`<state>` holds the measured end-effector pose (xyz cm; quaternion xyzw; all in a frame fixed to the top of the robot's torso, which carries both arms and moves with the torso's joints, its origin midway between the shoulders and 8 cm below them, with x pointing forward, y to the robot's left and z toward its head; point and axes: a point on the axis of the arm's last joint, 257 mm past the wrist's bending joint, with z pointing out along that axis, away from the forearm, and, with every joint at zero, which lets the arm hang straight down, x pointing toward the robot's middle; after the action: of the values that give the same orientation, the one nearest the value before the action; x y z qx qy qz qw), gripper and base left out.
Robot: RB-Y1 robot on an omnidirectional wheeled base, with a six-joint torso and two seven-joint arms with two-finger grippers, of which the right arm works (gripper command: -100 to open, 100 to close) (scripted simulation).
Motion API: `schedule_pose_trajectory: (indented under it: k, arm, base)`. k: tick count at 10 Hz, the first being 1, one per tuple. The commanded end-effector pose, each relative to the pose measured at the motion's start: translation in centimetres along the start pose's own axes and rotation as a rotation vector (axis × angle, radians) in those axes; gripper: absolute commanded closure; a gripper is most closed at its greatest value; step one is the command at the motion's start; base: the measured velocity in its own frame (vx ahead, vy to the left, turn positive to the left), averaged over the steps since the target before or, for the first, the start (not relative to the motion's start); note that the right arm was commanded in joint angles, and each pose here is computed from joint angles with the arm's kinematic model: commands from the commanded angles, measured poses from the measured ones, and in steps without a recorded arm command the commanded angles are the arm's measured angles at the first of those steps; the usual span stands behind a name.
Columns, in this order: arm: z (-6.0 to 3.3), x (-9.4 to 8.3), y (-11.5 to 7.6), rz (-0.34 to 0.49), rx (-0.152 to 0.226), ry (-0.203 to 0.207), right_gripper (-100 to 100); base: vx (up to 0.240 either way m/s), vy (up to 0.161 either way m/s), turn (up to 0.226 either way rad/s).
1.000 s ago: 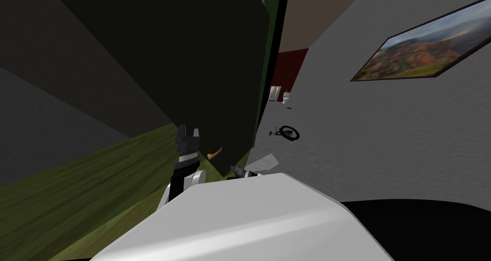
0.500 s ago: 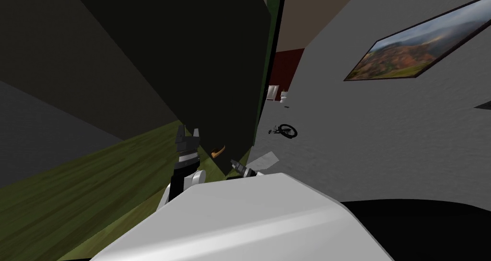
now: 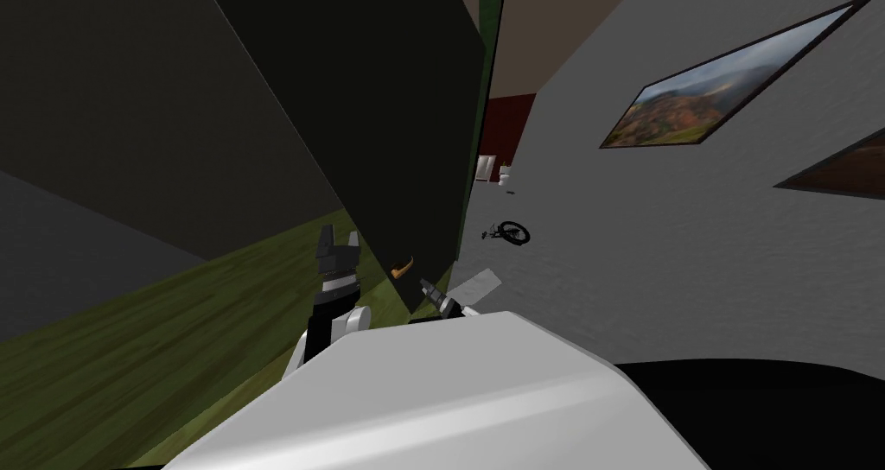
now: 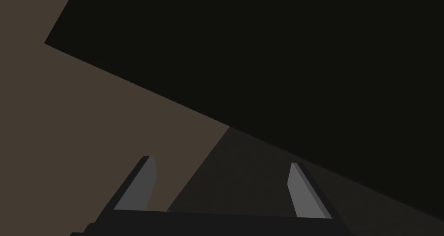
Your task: Push the door open
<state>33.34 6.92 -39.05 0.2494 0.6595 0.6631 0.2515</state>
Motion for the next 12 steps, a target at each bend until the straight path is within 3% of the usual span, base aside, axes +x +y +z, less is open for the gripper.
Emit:
schedule_pose_trajectory:
  k: [1, 2, 10, 11, 12]
  arm:
    - [0.3, -0.99, -0.07, 0.0, 0.004, -0.035, -100]
    - [0.25, -0.55, 0.03, 0.001, 0.001, -0.021, -100]
    - [0.72, -1.17, -0.1, -0.004, 0.004, -0.045, -100]
    - [0.72, -1.17, -0.1, -0.004, 0.004, -0.045, 100]
    - [0.72, -1.17, -0.1, -0.004, 0.004, -0.045, 100]
  base:
    - [-0.068, 0.123, -0.071]
    - [-0.034, 0.056, -0.021]
    - [0.136, 0.139, 0.027]
    - [-0.008, -0.011, -0.001]
    - [-0.026, -0.033, 0.005]
